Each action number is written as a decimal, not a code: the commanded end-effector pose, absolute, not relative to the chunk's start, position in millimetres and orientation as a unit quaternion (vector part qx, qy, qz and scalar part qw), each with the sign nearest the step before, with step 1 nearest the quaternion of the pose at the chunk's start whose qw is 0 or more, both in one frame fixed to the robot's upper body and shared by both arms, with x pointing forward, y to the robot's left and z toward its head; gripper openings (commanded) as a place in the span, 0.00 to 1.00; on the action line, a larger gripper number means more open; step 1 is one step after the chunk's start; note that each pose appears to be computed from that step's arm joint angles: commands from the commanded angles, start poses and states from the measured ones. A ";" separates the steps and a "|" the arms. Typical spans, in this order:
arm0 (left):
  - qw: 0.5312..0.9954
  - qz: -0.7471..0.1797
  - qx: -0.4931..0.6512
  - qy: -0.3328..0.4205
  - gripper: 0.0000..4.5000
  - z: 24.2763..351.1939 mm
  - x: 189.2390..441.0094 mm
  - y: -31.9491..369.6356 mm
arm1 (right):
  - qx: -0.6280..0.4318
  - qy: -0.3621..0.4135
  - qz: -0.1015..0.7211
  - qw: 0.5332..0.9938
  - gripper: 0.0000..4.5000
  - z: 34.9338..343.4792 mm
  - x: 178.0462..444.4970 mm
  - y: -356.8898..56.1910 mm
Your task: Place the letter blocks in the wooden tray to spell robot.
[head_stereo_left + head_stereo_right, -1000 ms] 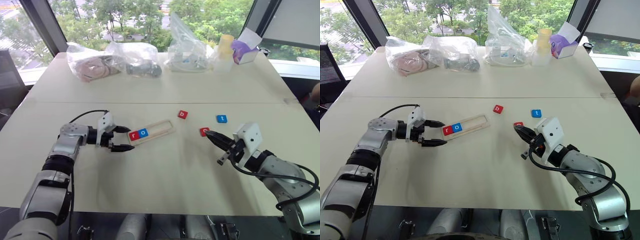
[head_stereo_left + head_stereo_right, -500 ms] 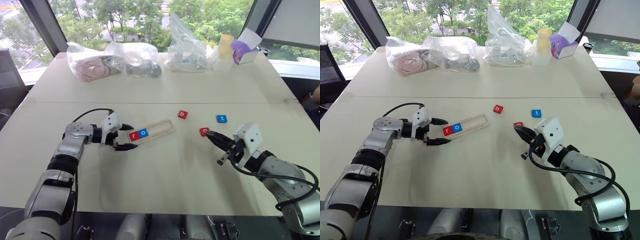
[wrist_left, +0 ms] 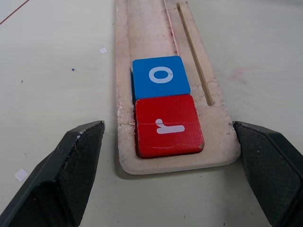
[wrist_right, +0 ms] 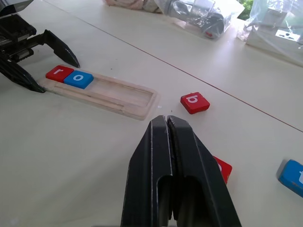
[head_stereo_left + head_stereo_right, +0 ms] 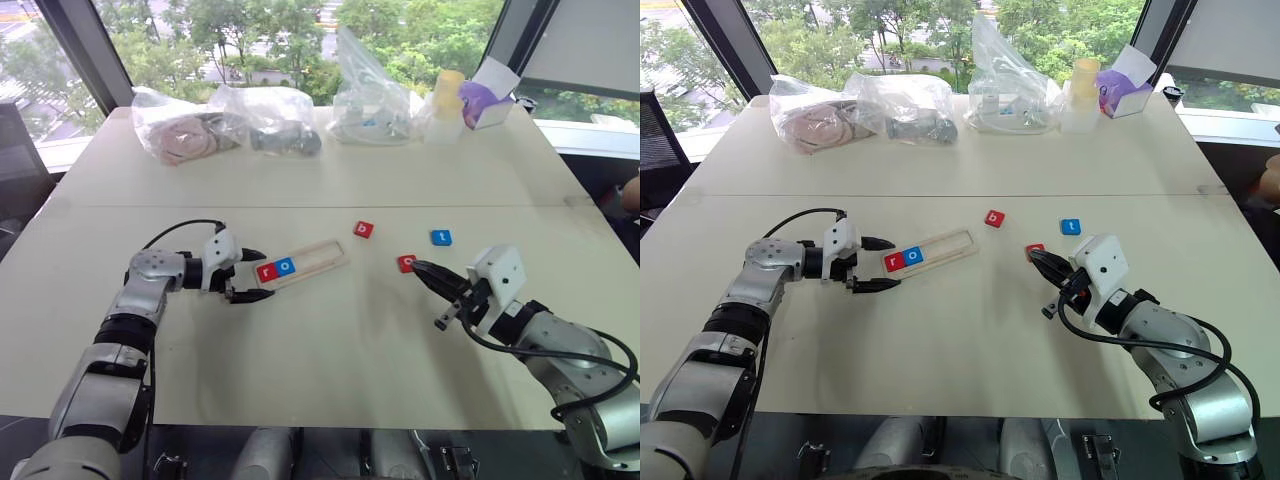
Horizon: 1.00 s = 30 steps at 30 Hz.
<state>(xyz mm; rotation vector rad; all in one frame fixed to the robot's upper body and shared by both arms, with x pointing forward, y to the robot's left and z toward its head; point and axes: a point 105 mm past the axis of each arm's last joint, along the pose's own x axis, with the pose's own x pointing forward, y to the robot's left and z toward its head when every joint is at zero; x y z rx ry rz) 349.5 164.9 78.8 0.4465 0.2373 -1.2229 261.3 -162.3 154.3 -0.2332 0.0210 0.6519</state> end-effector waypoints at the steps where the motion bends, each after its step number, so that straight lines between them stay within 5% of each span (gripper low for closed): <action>1: 0.782 -0.566 0.206 0.162 0.72 52.7 339.8 173.2 | -0.126 -0.017 0.327 0.937 0.00 167.3 256.8 -158.8; 30: 0.651 -0.713 0.234 0.117 0.70 50.6 290.5 117.0 | -0.133 -0.013 0.322 0.937 0.00 171.9 255.4 -159.2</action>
